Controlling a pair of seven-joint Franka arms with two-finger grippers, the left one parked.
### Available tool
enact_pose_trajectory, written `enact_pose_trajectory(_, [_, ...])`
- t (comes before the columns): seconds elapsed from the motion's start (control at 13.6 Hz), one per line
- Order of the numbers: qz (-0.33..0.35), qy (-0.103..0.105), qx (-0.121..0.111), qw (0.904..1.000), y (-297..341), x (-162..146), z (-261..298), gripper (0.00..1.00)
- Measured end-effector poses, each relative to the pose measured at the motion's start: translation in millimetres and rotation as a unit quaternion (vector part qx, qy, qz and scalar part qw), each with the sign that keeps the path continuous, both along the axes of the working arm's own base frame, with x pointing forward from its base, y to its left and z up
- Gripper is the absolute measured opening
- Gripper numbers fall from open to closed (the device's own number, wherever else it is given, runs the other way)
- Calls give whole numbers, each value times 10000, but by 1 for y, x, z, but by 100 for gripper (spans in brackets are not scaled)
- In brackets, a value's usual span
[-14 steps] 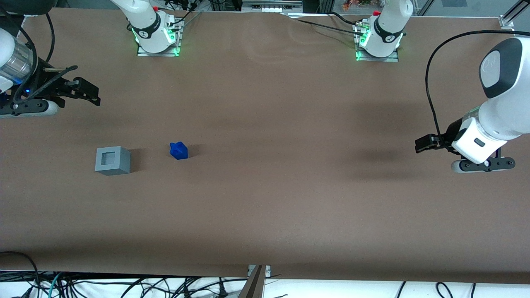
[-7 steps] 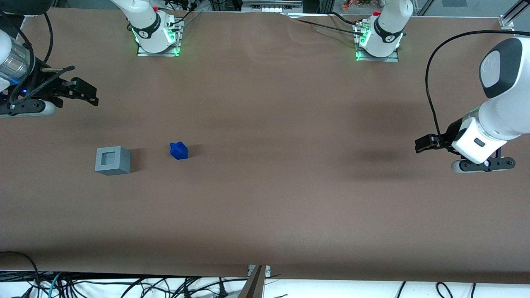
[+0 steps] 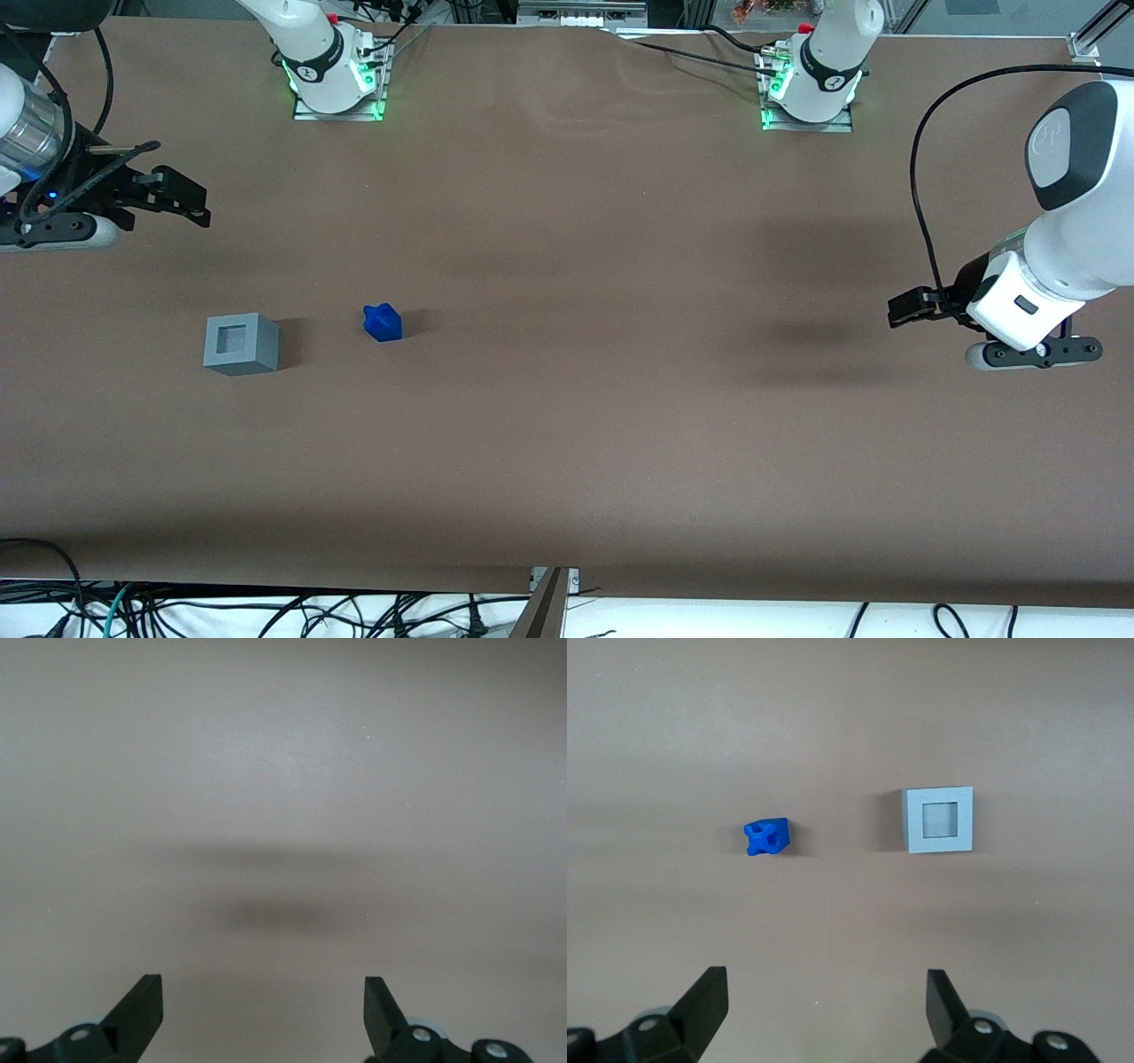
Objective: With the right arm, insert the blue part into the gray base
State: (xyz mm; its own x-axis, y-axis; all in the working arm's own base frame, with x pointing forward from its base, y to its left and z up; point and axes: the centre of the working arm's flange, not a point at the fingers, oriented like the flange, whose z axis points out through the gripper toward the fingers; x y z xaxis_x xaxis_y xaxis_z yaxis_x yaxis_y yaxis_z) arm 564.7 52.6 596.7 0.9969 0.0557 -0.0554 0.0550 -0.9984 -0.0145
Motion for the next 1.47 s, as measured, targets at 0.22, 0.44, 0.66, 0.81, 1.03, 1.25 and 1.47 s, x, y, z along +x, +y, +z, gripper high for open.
enact_pose_trajectory(0.22, [0,-11,1,10000,0,0,0,99])
enact_pose_trajectory(0.44, [0,-12,1,10000,0,0,0,99])
enact_pose_trajectory(0.66, [0,-12,1,10000,0,0,0,99])
enact_pose_trajectory(0.81, [0,-10,1,10000,0,0,0,99])
enact_pose_trajectory(1.03, [0,7,1,10000,0,1,-2,99])
enact_pose_trajectory(1.25, [0,28,0,10000,0,3,-5,99])
enact_pose_trajectory(1.47, [0,25,1,10000,0,3,-4,99])
